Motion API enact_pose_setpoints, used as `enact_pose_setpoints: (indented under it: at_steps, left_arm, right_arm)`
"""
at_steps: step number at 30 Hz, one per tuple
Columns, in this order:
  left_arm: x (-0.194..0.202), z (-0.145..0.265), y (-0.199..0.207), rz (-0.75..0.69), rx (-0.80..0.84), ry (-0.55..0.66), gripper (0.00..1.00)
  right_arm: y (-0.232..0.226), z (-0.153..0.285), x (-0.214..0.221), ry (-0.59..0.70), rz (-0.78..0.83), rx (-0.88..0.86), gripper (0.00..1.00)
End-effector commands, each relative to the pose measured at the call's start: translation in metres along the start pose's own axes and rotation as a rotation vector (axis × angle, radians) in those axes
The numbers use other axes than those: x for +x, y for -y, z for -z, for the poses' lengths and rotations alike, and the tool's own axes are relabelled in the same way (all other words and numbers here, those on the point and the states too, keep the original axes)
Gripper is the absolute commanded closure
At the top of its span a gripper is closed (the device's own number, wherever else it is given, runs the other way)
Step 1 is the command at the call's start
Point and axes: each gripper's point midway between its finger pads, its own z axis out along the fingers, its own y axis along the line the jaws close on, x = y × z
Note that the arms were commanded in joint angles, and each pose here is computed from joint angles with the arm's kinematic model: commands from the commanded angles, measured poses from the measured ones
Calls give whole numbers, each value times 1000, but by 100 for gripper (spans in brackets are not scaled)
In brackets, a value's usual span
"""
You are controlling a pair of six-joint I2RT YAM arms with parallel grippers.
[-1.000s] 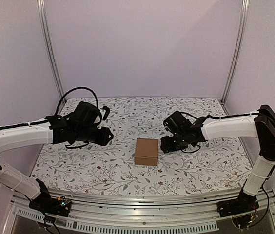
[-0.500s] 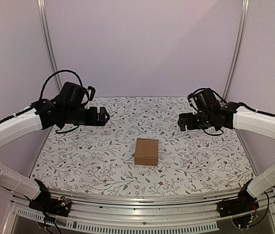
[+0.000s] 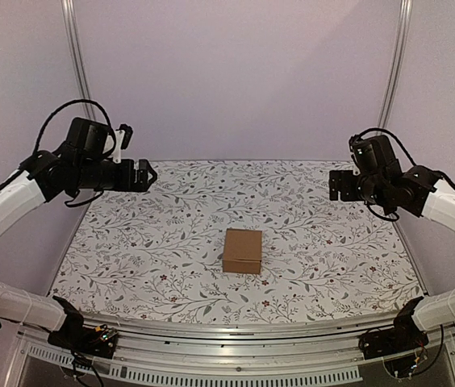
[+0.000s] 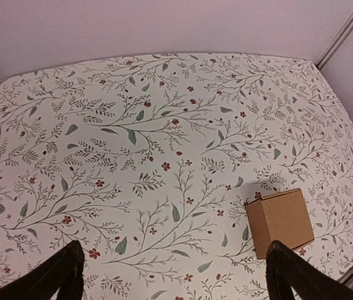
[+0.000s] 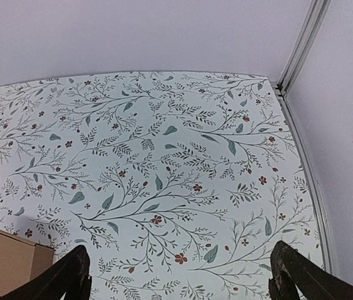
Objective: Fold the paper box
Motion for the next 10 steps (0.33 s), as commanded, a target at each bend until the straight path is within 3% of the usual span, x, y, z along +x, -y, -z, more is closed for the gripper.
enact_pose_setpoints:
  at_steps: [1,10]
  left_arm:
    - [1,10,-9,-77,-13,46,0]
    - [6,16,-8,-61,32,102,1]
  right_arm:
    - [23,15,7,5,8,66,1]
    - [25,18,15,33,-27,36,1]
